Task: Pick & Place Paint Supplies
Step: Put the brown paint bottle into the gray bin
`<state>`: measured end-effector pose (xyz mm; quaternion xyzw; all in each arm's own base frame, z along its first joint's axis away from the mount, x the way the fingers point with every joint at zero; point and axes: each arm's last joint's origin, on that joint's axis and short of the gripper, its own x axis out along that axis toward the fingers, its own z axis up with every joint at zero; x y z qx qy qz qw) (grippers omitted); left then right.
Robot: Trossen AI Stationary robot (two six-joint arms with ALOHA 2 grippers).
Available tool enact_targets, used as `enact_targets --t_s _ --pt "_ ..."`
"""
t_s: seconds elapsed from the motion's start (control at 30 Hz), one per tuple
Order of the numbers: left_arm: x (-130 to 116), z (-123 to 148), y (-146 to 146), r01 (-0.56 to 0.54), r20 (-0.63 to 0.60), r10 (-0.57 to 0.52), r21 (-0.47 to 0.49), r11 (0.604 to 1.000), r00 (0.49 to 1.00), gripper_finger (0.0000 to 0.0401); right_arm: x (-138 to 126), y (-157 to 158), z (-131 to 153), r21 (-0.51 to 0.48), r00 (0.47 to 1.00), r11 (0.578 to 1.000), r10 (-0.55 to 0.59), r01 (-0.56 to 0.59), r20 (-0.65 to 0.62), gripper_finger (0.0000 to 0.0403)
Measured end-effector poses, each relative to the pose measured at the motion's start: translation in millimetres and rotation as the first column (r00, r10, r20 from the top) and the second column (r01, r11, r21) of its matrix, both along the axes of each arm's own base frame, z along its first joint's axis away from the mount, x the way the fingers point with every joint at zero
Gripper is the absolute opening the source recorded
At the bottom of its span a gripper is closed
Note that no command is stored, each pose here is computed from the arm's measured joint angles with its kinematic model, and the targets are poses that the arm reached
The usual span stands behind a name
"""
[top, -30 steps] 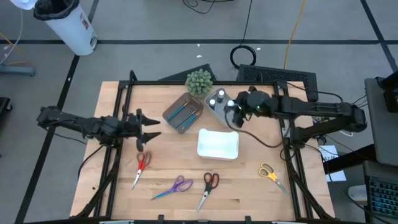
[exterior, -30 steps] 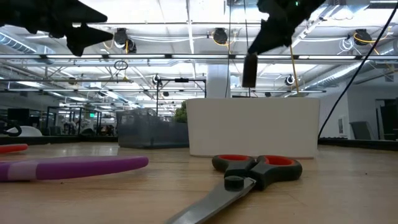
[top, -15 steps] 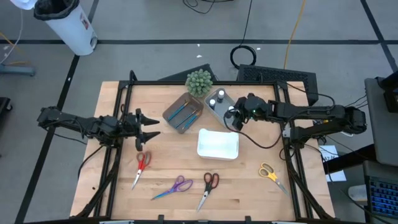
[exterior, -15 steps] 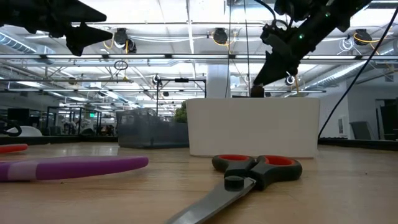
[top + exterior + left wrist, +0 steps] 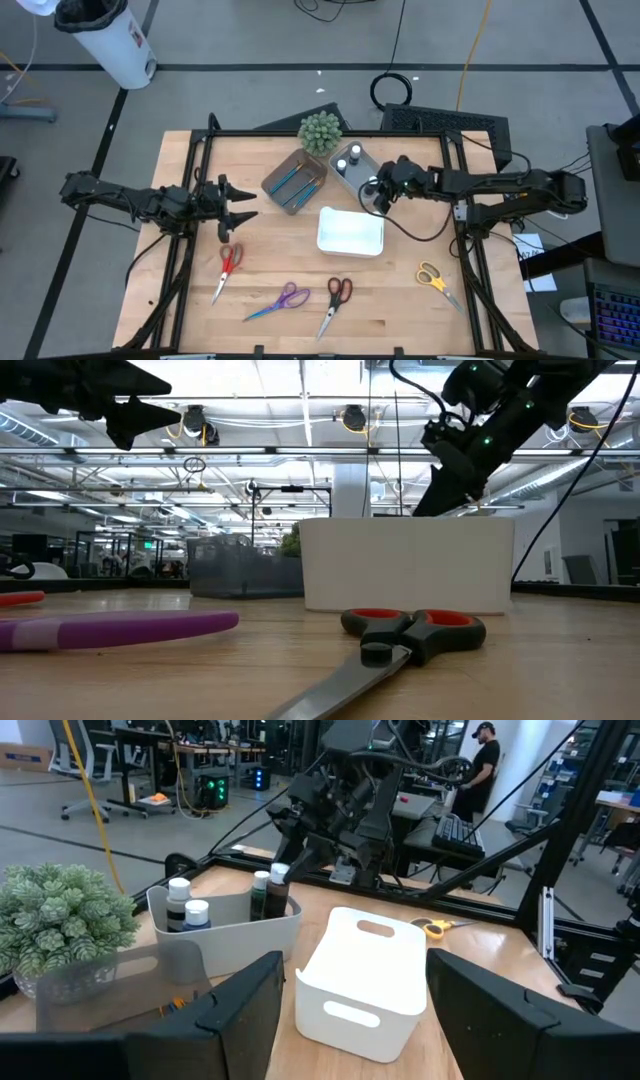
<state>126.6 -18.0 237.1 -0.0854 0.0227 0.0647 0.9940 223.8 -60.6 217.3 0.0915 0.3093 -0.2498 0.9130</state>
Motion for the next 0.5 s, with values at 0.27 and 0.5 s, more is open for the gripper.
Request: enact_targets --t_s 0.27,0.5 --pt "0.0 0.0 0.0 0.000 0.000 0.000 0.000 1.000 1.000 0.0253 11.7 -2.5 -17.5 -0.010 0.998 1.000 0.022 -0.023 -0.063 0.0097" --pt "0.0 0.0 0.0 0.000 0.000 0.000 0.000 1.000 1.000 0.0253 16.9 -3.8 -25.7 -0.004 0.996 1.000 0.022 -0.023 -0.084 0.0097"
